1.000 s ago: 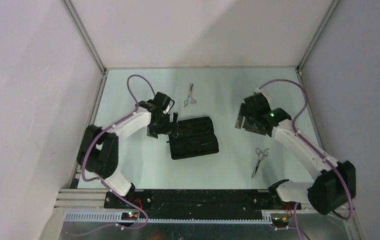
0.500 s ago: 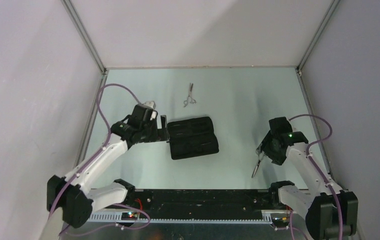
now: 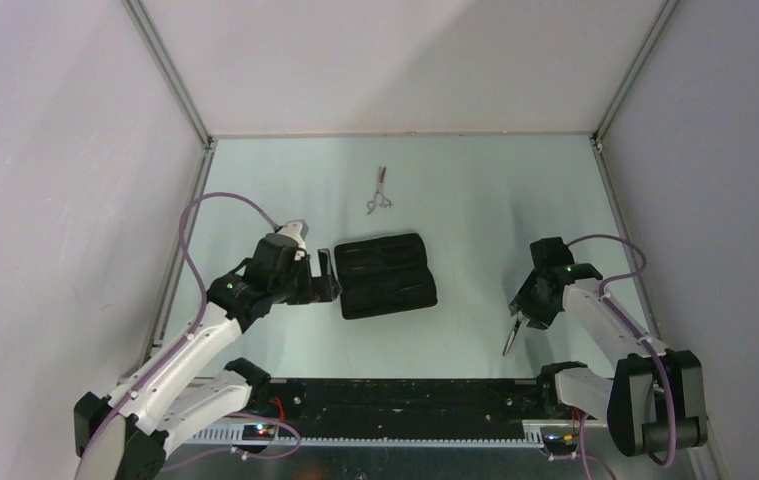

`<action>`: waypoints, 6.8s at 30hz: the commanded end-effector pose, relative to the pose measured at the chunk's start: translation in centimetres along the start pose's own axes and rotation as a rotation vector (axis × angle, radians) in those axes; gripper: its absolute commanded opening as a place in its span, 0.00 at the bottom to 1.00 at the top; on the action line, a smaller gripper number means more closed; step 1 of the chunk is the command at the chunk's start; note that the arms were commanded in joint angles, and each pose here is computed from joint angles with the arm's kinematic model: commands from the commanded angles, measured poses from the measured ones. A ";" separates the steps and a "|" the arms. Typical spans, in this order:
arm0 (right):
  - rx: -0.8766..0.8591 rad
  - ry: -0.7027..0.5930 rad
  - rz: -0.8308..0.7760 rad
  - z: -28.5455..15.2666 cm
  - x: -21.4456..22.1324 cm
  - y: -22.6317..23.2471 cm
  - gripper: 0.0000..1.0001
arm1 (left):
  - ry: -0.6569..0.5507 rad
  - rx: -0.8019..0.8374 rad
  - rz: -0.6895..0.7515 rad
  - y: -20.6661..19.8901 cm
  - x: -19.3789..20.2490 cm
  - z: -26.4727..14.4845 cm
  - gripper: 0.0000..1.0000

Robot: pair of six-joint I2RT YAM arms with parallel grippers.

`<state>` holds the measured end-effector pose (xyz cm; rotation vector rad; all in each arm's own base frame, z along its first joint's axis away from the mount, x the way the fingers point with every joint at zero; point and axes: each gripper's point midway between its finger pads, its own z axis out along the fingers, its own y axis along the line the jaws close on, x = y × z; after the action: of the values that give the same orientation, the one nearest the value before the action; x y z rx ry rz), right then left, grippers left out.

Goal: Sort the hair-cutting tools
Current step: Pick up the scissors from the center of the board, then place the scissors in the hairdressing tool bag.

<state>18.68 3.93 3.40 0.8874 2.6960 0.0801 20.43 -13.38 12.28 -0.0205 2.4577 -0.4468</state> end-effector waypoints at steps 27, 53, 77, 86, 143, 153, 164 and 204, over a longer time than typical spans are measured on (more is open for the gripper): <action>-0.238 -0.061 0.052 -4.5 1.4 7.5 0.00 | -0.110 0.471 0.154 -17.6 -3.0 -0.8 0.99; -0.828 -0.227 -0.844 -17.5 6.1 19.1 0.00 | -0.118 0.536 0.180 -17.6 -7.7 -4.0 0.99; -0.894 -0.282 -1.438 -19.0 9.1 22.0 0.00 | 0.265 0.700 0.047 -19.4 -4.5 -3.5 0.66; -0.901 -0.319 -1.445 -19.2 8.9 22.6 0.00 | 0.305 0.722 -0.025 -19.7 -3.6 -2.7 0.49; -0.231 0.084 -0.789 2.4 7.5 16.9 0.00 | -0.227 0.342 -0.514 0.3 -4.0 5.3 0.00; -0.202 0.117 -0.794 3.5 7.6 16.2 0.00 | -0.213 0.312 -0.538 1.3 -1.6 4.2 0.00; -0.232 0.158 -0.802 3.7 8.4 16.5 0.00 | -0.158 0.335 -0.622 1.4 1.2 4.7 0.00; -0.294 0.220 -0.765 4.4 8.6 16.2 0.00 | -0.009 0.300 -0.722 2.1 6.6 4.7 0.00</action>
<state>23.73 22.21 1.48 -0.2522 2.8723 0.4159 20.59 -13.39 6.95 -0.7695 2.1488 -1.1101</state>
